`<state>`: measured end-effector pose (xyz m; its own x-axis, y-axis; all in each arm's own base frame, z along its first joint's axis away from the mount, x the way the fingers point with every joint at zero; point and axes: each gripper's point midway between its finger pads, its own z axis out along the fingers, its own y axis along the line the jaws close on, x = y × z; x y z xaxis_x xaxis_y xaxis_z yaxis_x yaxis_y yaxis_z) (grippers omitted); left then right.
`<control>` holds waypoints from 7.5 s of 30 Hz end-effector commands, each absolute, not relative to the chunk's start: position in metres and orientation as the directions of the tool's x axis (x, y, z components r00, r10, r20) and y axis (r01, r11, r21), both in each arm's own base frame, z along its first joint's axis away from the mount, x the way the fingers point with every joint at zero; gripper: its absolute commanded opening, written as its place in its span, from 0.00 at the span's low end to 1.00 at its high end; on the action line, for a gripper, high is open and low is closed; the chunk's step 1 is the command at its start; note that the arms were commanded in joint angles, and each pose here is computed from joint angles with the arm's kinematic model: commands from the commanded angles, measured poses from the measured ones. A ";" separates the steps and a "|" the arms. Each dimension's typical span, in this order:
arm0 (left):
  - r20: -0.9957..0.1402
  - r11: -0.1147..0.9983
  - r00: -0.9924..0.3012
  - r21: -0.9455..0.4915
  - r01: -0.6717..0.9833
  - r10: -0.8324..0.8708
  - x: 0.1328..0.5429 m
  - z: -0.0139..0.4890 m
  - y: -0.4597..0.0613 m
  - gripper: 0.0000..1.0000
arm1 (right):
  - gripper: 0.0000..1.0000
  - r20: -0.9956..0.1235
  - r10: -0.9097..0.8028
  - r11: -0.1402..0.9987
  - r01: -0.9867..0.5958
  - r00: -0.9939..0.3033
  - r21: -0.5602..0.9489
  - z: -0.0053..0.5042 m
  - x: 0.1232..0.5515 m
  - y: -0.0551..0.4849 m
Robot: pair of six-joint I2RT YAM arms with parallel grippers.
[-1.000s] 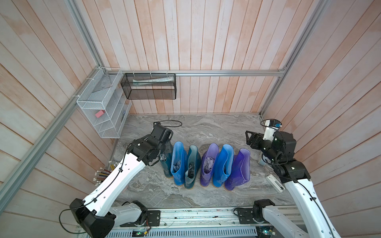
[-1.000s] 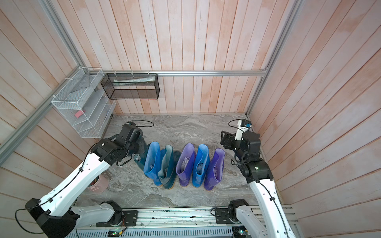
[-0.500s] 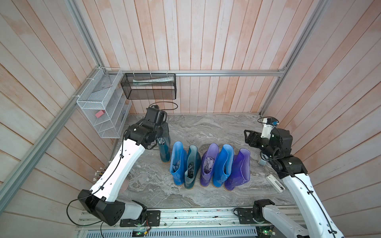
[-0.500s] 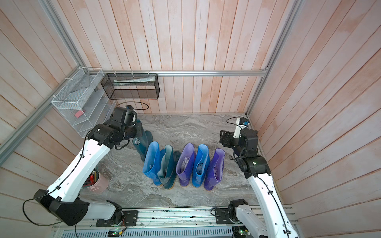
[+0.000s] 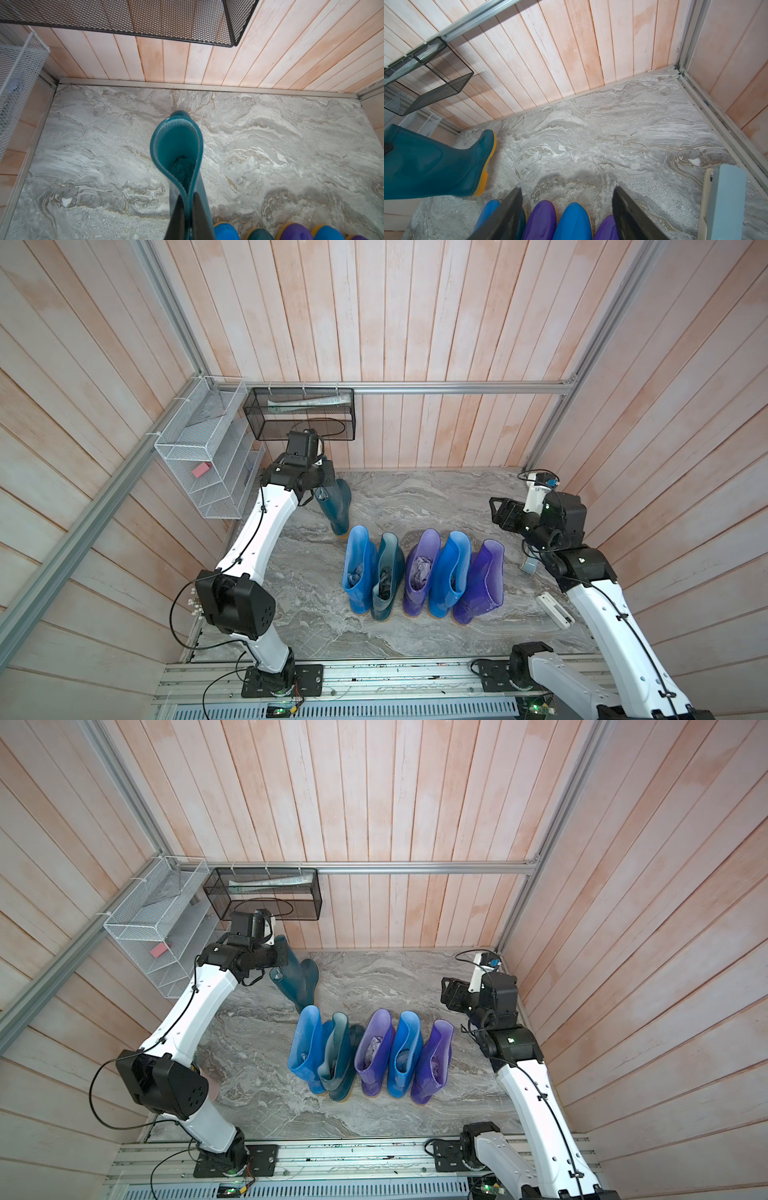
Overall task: Match and arrange rain boots in pairs
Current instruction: Place the rain boot at the center of the board, then pick up the rain boot at the center of the board, then pair a pair of rain boots at the center of the board.
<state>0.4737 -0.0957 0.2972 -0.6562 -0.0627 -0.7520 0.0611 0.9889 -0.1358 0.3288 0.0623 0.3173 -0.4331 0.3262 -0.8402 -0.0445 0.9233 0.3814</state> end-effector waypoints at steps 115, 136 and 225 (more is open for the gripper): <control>-0.579 0.931 -0.766 -0.034 0.364 0.279 0.203 0.265 -0.266 0.04 | 0.77 -0.843 0.265 0.930 -0.105 -0.467 0.351 0.302 0.328 0.072; -0.690 0.951 -0.697 -0.037 0.306 0.197 0.234 0.309 -0.275 0.00 | 0.77 -0.846 0.267 0.931 -0.105 -0.461 0.351 0.303 0.322 0.071; -0.885 0.954 -0.444 0.001 0.301 0.141 0.497 0.330 -0.231 0.00 | 0.77 -0.826 0.260 0.929 -0.105 -0.500 0.356 0.289 0.314 0.072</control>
